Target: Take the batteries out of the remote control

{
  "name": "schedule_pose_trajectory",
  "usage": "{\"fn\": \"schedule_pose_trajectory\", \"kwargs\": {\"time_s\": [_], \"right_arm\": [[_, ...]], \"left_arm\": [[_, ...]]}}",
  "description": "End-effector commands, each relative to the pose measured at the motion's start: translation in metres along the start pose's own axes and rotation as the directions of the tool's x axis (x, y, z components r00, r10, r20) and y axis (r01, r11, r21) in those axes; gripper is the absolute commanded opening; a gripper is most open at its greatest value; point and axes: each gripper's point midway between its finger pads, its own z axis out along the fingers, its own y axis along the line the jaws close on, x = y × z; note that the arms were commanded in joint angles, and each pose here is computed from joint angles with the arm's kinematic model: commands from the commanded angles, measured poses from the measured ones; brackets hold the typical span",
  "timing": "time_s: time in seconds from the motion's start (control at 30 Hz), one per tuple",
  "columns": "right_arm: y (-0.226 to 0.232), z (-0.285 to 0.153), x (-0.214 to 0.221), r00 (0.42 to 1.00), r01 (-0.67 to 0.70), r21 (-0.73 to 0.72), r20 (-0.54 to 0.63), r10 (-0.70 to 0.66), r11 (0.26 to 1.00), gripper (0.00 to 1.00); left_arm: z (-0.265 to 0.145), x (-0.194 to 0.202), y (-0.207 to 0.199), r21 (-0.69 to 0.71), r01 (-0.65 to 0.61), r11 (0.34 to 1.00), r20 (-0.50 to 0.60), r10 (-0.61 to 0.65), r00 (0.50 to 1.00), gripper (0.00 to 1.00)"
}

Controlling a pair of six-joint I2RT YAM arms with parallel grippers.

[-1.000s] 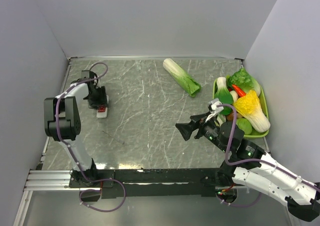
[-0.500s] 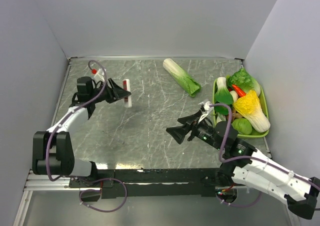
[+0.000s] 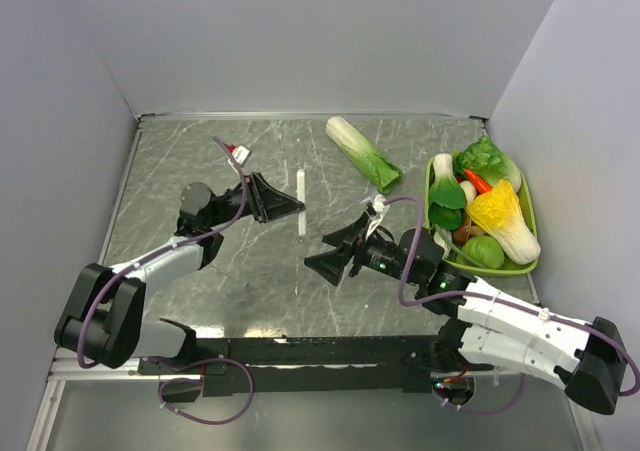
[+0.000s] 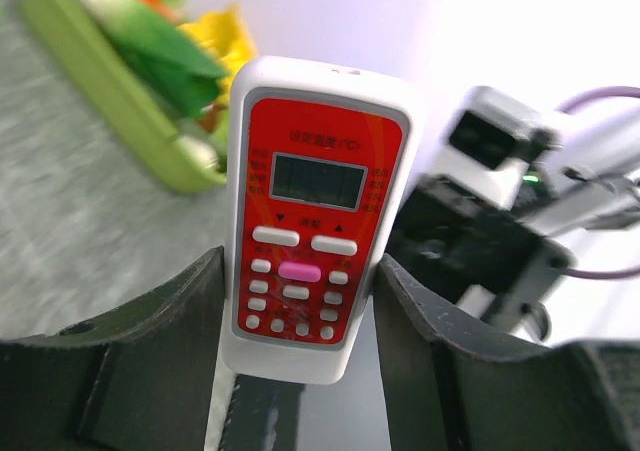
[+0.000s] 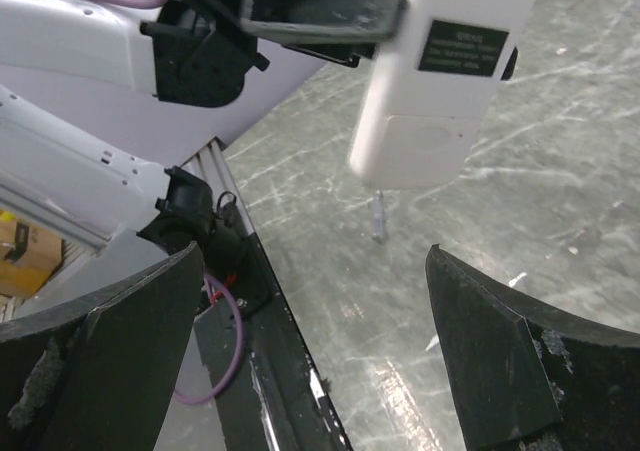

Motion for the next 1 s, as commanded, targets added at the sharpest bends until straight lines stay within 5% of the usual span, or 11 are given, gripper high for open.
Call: {"fn": "schedule_pose_trajectory", "kwargs": {"time_s": [0.0,0.4,0.6,0.77,0.97], "right_arm": [[0.019,0.005,-0.026,0.996,0.005,-0.078,0.089,0.002,0.997,1.00],[0.018,0.011,-0.036,0.993,-0.014,-0.061,0.119,0.021,0.998,0.94],[0.018,0.011,-0.035,0.992,-0.014,-0.066,0.121,0.022,0.998,0.64],[0.024,-0.005,-0.046,0.971,0.002,-0.115,0.240,0.025,0.993,0.61],[0.019,-0.008,-0.048,0.967,0.025,-0.083,0.253,-0.003,0.996,0.43]], "left_arm": [[0.003,-0.005,-0.058,0.209,-0.086,0.974,0.042,0.078,0.996,0.23],[0.011,0.019,-0.079,0.263,-0.113,0.958,-0.003,0.118,0.993,0.23],[0.014,0.028,-0.085,0.278,-0.104,0.955,-0.011,0.112,0.994,0.22],[0.010,0.034,-0.095,0.312,-0.091,0.946,-0.027,0.104,0.994,0.24],[0.013,0.032,-0.092,0.269,-0.127,0.955,-0.014,0.135,0.991,0.27]]}}
